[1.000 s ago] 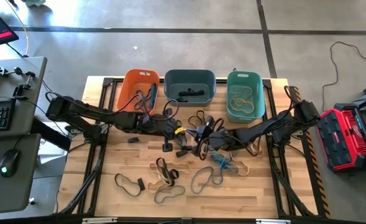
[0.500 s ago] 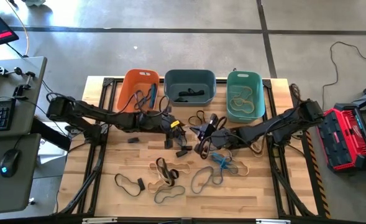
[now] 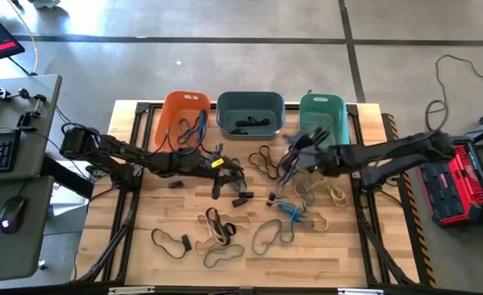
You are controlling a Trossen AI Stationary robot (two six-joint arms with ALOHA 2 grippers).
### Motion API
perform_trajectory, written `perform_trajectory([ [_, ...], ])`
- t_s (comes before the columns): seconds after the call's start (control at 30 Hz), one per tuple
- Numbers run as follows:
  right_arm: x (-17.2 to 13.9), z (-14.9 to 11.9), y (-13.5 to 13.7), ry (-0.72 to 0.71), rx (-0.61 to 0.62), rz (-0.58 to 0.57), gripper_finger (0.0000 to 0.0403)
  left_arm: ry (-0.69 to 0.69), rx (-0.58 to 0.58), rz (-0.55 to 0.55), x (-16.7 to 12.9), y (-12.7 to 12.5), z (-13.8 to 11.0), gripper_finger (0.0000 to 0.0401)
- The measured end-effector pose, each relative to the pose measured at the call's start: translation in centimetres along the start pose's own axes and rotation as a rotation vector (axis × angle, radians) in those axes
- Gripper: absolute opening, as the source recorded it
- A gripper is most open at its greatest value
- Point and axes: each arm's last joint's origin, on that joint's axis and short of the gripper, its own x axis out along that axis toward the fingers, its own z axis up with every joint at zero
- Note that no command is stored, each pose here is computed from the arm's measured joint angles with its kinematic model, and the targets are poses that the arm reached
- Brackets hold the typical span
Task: Sort rubber bands into baskets
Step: Put the brown rubber band into the green bin
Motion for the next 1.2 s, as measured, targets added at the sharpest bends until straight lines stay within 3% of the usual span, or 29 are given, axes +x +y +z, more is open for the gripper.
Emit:
perform_trajectory([
  [0.17,0.6,0.4,-3.9,0.044,0.019,-0.139,0.0000,-0.026,-0.001,0.000,-0.6,0.0,0.3,0.0127],
  [0.47,3.6,-0.6,-8.4,0.186,0.016,-0.338,0.0000,-0.039,0.001,0.003,-0.7,0.0,0.6,0.0127],
  [0.77,6.5,-6.5,-11.9,0.376,0.102,-0.358,0.0000,-0.039,0.008,0.001,-0.7,0.0,0.6,0.0127],
  [0.97,7.3,-10.1,-12.5,0.391,0.179,-0.336,0.0000,-0.039,0.010,0.002,-0.7,0.0,0.6,0.0127],
  [1.2,7.5,-12.4,-13.5,0.411,0.206,-0.389,0.0003,-0.039,0.012,0.008,-0.7,0.0,0.6,0.0127],
])
